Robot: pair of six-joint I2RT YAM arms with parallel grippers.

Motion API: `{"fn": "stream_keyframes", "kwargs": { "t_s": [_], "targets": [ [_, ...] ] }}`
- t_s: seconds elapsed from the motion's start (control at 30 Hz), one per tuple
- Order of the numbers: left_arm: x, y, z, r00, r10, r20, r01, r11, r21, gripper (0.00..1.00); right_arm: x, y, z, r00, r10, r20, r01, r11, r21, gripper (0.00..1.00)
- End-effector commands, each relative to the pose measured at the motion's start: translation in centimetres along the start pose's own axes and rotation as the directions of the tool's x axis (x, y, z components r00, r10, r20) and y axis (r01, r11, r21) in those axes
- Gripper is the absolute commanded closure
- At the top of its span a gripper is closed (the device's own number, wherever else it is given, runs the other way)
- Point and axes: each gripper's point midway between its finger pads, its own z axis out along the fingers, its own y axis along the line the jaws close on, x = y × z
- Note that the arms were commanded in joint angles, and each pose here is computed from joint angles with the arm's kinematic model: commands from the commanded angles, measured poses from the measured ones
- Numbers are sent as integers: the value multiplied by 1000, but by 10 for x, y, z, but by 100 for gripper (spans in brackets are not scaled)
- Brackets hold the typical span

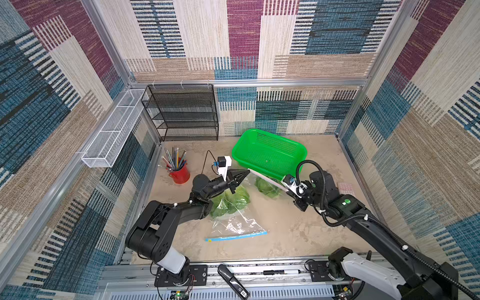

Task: Open the zip-top bag and take out the chinese cabbages
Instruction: Unzip the zipper on the zipper food storage bag.

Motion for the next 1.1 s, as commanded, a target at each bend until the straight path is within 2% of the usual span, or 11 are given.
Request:
{"fn": "stream_keyframes", "kwargs": {
  "t_s": [0.0,0.37,0.7,0.97,1.07],
  "targets": [
    [-21,4,-3,996,40,80,-37,999,-39,100,22,-4,-6,995,-7,-102,10,999,31,89],
    [-24,1,-4,996,30,81,-28,999,-24,100,42,-22,-9,985,-2,-170,21,994,109,88],
    [-26,-2,-7,996,30,84,-29,999,-22,100,46,-30,-16,986,24,-163,0,990,143,88],
    [-28,-10,-6,996,34,81,-35,999,8,100,36,-32,-10,992,30,-119,-14,991,133,88],
    [-26,-15,-6,996,37,77,-39,999,18,100,26,-37,-9,997,34,-69,-23,989,148,88]
  ]
}}
